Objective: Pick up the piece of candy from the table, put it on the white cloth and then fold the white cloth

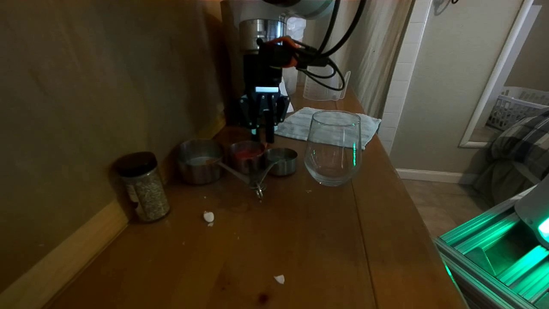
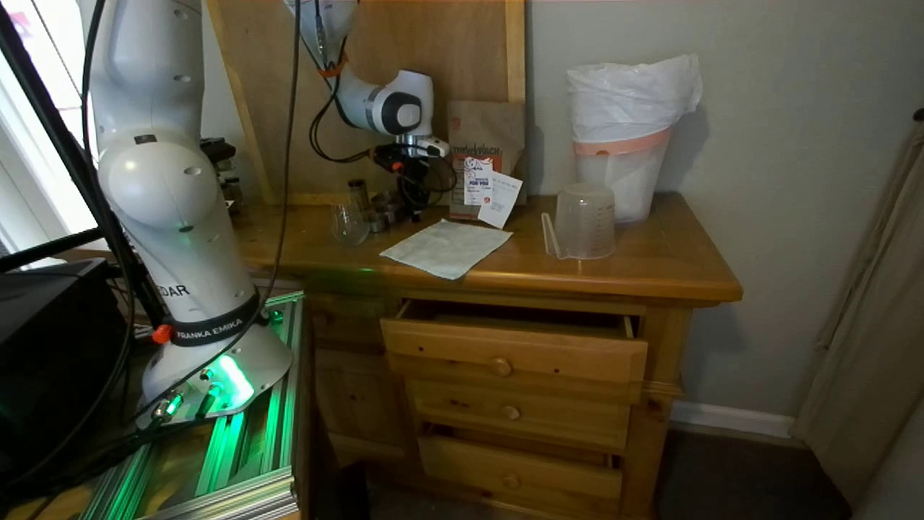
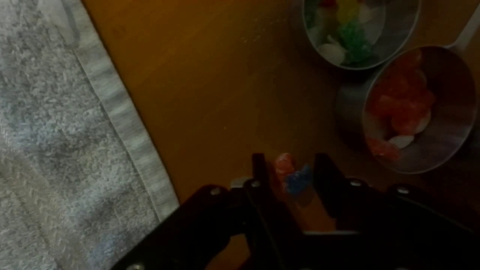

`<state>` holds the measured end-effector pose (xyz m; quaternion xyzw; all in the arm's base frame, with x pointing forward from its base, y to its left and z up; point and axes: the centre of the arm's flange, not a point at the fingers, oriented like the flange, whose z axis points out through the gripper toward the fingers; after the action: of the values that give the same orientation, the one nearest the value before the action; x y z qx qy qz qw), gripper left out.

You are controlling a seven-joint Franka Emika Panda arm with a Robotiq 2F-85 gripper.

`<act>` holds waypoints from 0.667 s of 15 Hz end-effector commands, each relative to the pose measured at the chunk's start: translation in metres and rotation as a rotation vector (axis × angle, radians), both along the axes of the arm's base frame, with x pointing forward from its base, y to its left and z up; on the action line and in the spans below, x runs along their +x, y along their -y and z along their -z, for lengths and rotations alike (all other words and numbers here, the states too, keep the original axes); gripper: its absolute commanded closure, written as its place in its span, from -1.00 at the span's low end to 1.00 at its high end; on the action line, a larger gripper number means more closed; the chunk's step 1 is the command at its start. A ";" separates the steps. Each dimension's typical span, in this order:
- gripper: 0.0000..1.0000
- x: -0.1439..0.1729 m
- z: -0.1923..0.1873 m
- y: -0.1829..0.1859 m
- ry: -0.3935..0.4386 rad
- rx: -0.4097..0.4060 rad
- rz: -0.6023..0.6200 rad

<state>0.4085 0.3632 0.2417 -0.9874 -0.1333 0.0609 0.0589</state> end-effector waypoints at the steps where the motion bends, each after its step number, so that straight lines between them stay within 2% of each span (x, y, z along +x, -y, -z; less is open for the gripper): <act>1: 0.66 0.005 0.003 -0.006 0.007 0.004 0.017; 2: 0.60 0.005 0.002 -0.006 0.008 0.003 0.017; 4: 0.68 0.006 0.002 -0.005 0.008 0.003 0.018; 6: 0.57 0.007 0.001 -0.003 0.007 0.005 0.022; 10: 0.59 0.012 -0.003 0.008 0.010 0.008 0.046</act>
<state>0.4130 0.3589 0.2418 -0.9883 -0.1275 0.0596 0.0584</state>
